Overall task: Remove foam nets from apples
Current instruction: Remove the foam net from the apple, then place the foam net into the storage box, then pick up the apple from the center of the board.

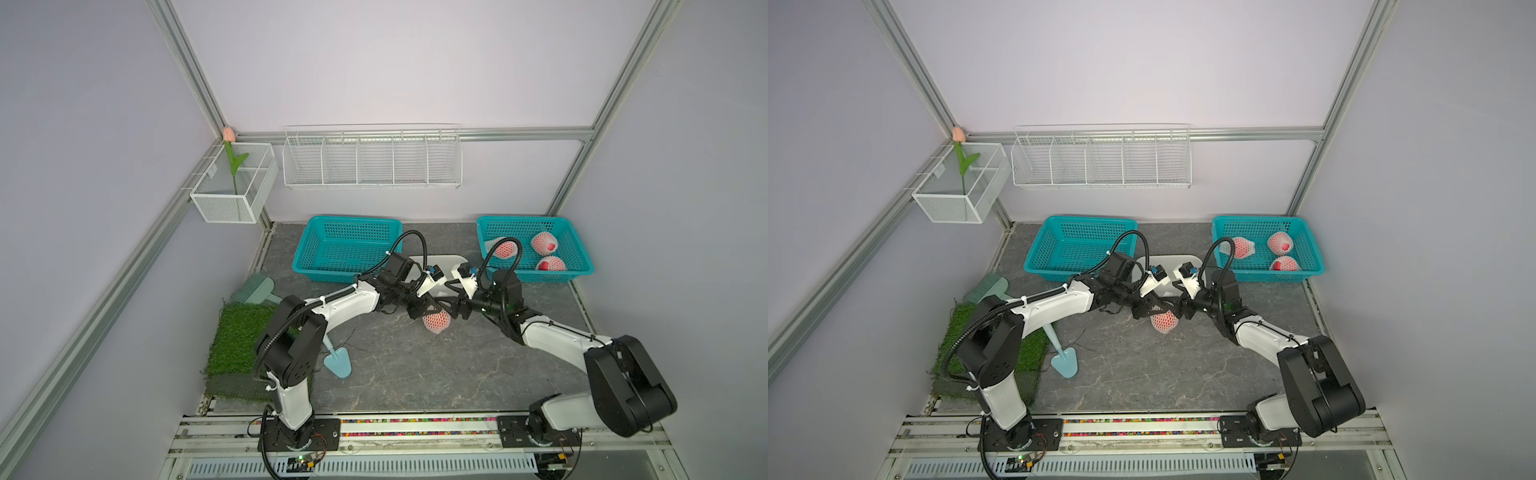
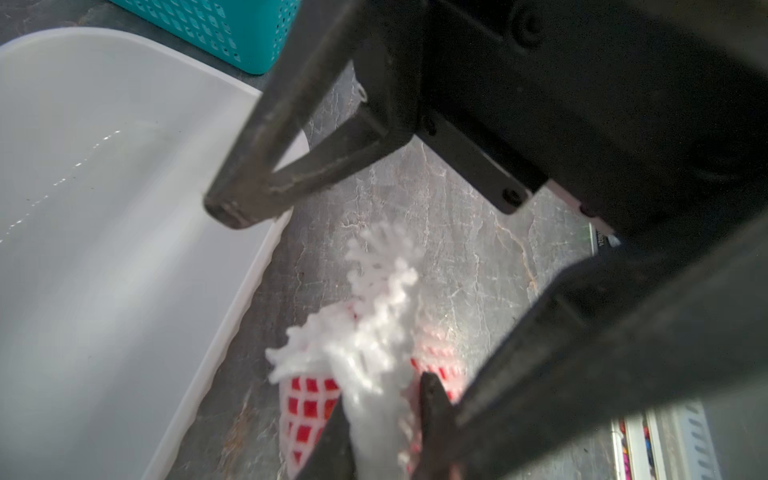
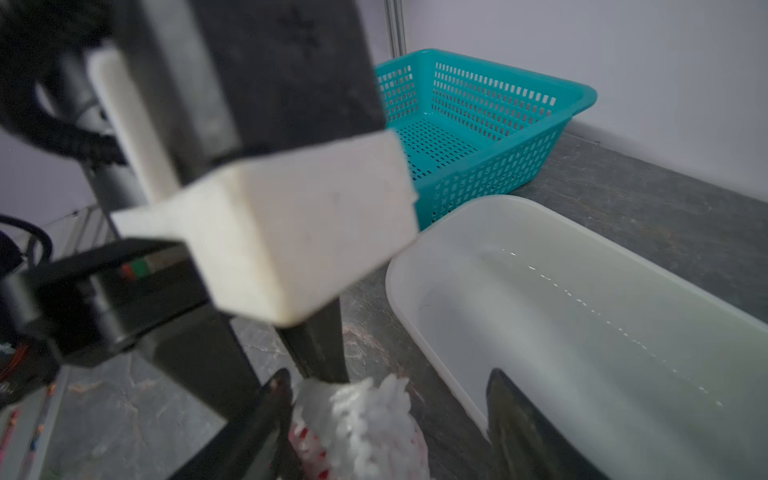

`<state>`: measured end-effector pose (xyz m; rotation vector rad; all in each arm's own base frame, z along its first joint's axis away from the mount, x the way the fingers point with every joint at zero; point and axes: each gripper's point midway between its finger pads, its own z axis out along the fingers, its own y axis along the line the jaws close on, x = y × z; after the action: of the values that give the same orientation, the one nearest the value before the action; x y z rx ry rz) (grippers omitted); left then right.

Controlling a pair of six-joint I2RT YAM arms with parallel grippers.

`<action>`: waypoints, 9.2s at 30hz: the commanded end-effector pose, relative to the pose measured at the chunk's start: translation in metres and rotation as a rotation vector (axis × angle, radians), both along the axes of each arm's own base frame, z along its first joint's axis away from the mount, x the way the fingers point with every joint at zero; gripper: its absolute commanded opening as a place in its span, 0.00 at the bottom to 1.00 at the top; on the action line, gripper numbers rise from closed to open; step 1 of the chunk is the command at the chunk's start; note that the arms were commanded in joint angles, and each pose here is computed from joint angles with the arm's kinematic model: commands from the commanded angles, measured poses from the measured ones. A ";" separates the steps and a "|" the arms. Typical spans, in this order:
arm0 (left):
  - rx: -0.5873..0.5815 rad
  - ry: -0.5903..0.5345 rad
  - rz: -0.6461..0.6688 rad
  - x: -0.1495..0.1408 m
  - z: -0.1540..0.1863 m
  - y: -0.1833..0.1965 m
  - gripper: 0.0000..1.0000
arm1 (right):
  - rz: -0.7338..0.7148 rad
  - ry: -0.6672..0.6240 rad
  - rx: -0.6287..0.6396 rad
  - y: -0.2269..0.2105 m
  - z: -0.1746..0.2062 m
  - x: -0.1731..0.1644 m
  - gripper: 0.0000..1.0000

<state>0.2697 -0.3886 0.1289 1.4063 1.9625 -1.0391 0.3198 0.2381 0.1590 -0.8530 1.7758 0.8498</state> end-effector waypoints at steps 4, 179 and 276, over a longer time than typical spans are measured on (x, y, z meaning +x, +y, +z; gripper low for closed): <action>-0.031 -0.094 0.022 0.015 0.008 -0.004 0.05 | 0.059 0.079 0.001 -0.003 -0.009 -0.028 0.91; -0.064 -0.052 0.232 0.032 0.049 0.034 0.22 | -0.069 0.145 -0.110 -0.021 -0.030 -0.026 0.89; 0.116 -0.308 1.213 0.120 0.128 0.256 0.67 | -0.083 0.077 -0.386 0.047 0.037 -0.020 0.64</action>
<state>0.3915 -0.1522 0.2404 0.2796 2.1350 -0.1348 0.2825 0.2680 0.1490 -0.9969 2.2426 0.4715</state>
